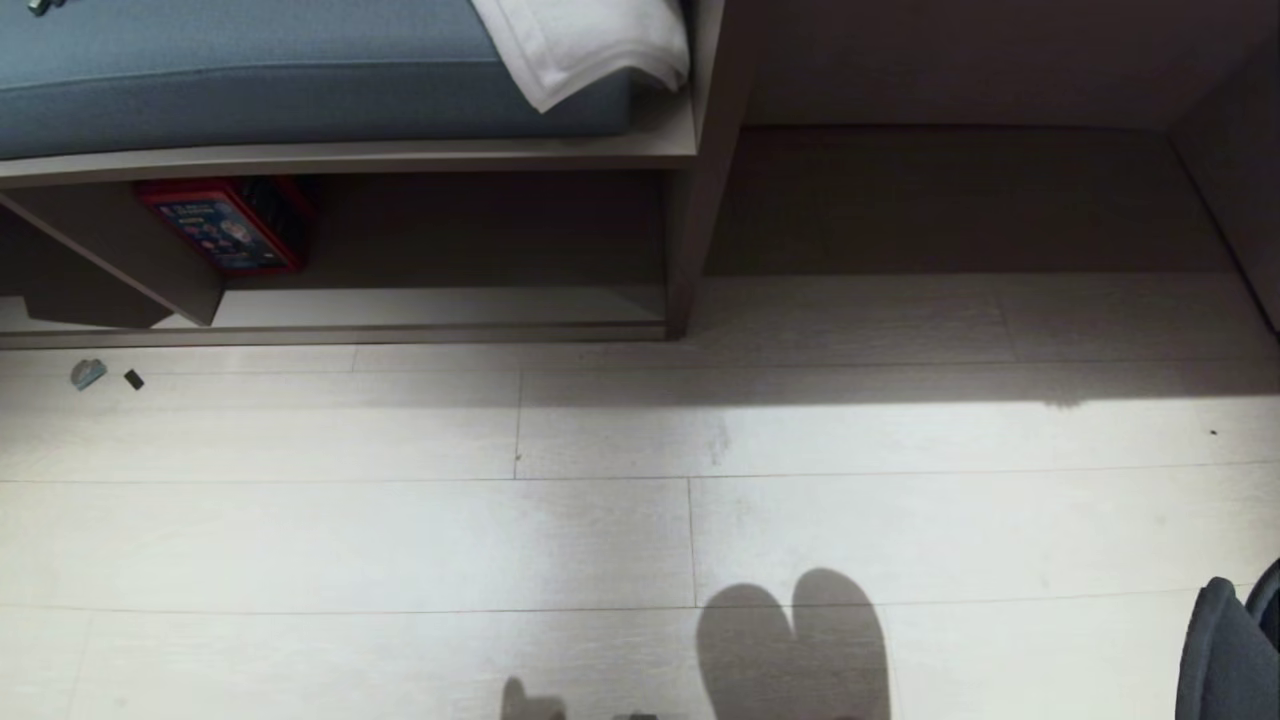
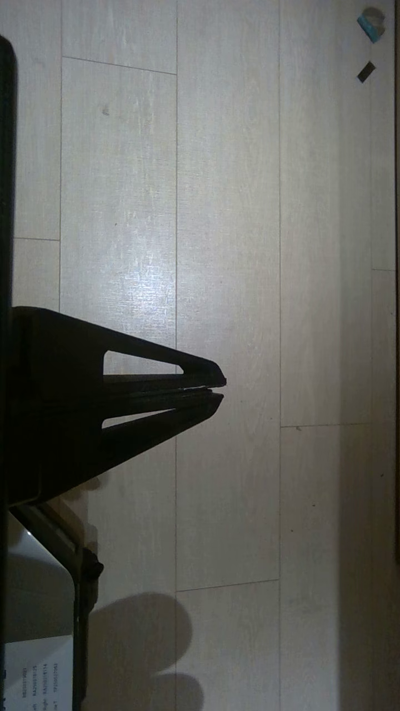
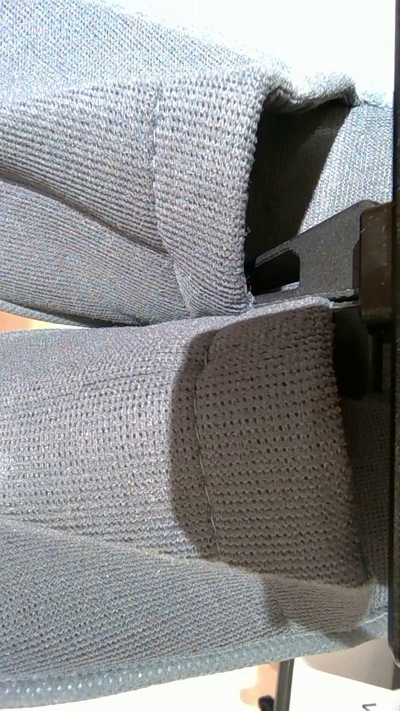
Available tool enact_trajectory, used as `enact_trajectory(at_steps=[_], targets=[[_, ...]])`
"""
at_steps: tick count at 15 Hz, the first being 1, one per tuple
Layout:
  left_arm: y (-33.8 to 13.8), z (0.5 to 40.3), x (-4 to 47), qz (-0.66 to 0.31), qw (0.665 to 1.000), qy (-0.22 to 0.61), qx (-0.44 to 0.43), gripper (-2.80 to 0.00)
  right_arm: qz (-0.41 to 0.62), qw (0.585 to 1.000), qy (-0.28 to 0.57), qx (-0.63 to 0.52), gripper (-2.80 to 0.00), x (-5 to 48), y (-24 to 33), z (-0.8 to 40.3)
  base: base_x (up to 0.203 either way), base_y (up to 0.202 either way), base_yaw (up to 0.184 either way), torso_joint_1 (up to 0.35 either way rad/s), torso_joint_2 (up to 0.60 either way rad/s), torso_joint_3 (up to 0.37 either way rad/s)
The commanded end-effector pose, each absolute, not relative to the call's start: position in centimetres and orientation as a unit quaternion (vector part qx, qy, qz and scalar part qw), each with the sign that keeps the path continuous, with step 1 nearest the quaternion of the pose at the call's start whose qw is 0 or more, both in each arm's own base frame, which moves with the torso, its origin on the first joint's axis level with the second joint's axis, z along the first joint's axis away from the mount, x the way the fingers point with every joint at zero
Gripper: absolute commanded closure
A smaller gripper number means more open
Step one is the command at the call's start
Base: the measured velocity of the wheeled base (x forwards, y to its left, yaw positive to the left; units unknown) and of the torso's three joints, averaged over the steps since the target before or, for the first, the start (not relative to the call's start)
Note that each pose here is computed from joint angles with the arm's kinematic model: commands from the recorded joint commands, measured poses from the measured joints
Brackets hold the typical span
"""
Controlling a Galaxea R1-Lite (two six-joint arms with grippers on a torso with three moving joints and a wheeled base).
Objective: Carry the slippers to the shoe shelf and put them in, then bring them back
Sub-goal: Place the slippers into the shoe cabinet
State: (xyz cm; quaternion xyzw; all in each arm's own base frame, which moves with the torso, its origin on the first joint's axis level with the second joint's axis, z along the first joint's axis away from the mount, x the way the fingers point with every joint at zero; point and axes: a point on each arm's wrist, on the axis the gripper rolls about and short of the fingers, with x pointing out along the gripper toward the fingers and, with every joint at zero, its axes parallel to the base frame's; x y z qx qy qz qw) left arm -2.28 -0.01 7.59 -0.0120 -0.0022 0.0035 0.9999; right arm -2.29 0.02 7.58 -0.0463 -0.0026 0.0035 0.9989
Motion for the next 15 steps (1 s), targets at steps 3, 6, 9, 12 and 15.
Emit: enact_trajectory(at_steps=[3, 6, 9, 12, 15], targets=[[-0.01, 7.6, -2.28, 0.004, 1.0, -0.002, -0.012, 0.0, 0.003, 0.999, -0.002, -0.044, 0.0, -2.28, 0.02, 7.58, 0.0, 0.0, 0.0, 0.007, 0.0, 0.202], [-0.01, 7.6, -2.28, 0.004, 1.0, -0.002, -0.013, 0.0, 0.002, 1.0, -0.002, -0.03, 0.0, -2.28, 0.01, 7.58, 0.0, 0.0, 0.0, -0.002, 0.0, 0.202], [-0.01, 7.6, -2.27, 0.004, 1.0, -0.002, -0.013, 0.0, 0.001, 1.0, -0.001, -0.028, 0.0, -2.28, 0.01, 7.56, 0.0, 0.0, 0.0, -0.001, 0.0, 0.205], [-0.01, 7.6, -2.28, 0.004, 1.0, -0.002, -0.013, 0.0, 0.002, 1.0, -0.001, -0.028, 0.0, -2.28, 0.01, 7.56, 0.0, 0.0, 0.0, 0.002, 0.0, 0.2], [-0.01, 7.6, -2.28, 0.004, 1.0, -0.002, -0.013, 0.0, 0.002, 1.0, -0.001, -0.028, 0.0, -2.28, 0.02, 7.56, 0.0, 0.0, 0.0, 0.003, 0.0, 0.206]])
